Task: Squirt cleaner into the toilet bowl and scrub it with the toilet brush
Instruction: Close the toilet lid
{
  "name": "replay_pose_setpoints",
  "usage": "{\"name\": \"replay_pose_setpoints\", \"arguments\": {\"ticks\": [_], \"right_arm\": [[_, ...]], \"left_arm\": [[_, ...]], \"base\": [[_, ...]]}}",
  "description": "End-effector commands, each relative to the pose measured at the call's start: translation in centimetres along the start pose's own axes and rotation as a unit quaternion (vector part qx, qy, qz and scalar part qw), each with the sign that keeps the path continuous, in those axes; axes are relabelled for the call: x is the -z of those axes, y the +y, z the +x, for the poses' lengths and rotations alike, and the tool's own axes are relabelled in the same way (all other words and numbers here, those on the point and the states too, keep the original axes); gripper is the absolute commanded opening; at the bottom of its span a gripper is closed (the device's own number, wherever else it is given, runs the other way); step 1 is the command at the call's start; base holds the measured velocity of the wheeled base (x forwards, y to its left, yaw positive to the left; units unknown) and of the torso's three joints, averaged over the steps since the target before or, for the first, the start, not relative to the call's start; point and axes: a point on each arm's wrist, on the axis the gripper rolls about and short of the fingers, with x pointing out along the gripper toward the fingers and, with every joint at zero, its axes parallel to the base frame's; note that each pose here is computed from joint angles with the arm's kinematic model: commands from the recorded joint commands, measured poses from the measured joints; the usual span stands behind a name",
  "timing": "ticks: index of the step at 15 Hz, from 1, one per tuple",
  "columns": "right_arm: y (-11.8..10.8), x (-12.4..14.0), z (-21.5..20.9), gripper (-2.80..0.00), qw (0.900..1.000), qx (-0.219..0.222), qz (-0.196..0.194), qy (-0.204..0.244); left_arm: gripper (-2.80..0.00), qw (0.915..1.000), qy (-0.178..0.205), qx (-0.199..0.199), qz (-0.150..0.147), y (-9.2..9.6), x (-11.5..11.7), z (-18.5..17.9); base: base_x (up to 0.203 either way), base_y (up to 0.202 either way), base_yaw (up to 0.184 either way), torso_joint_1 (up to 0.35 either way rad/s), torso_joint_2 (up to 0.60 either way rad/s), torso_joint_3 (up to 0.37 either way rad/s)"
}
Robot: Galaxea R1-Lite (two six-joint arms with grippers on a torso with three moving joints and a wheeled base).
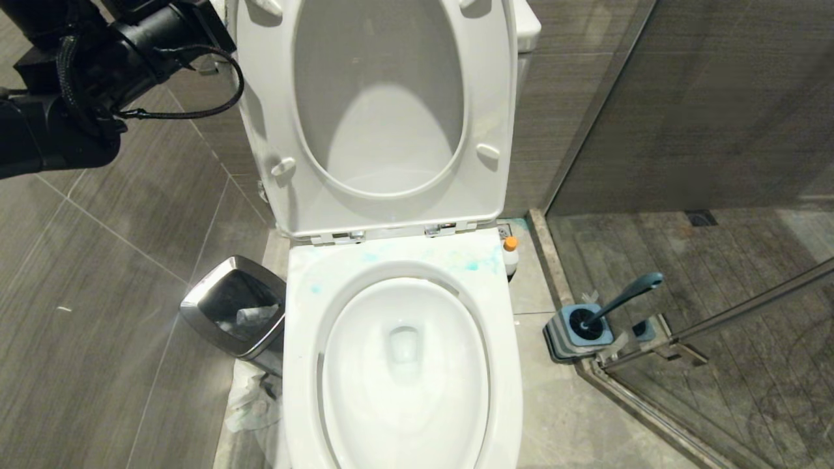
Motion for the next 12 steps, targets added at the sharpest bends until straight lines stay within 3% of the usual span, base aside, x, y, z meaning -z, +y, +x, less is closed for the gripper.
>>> {"name": "replay_pose_setpoints", "arguments": {"ticks": [1, 3, 6, 12], "right_arm": [[0.0, 0.0, 0.0, -2.8, 1.0, 0.0, 0.0, 0.001], [0.0, 0.0, 0.0, -2.8, 1.0, 0.0, 0.0, 0.001], [0.0, 0.0, 0.0, -2.8, 1.0, 0.0, 0.0, 0.001], [0.0, 0.0, 0.0, -2.8, 1.0, 0.0, 0.0, 0.001]], "left_arm": [[-2.8, 0.9999, -0.004, 0.015, -0.002, -0.4, -0.6, -0.1], [-2.8, 0.9994, -0.007, 0.016, -0.031, -0.7, -1.4, -0.4], [-2.8, 0.9985, -0.005, 0.016, -0.052, -1.1, -2.5, -0.8], [-2.8, 0.9864, 0.072, 0.03, -0.145, -4.2, -1.8, -4.5]], "base": [[0.0, 0.0, 0.0, 0.0, 0.0, 0.0], [0.0, 0.0, 0.0, 0.0, 0.0, 0.0], [0.0, 0.0, 0.0, 0.0, 0.0, 0.0], [0.0, 0.0, 0.0, 0.0, 0.0, 0.0]]}}
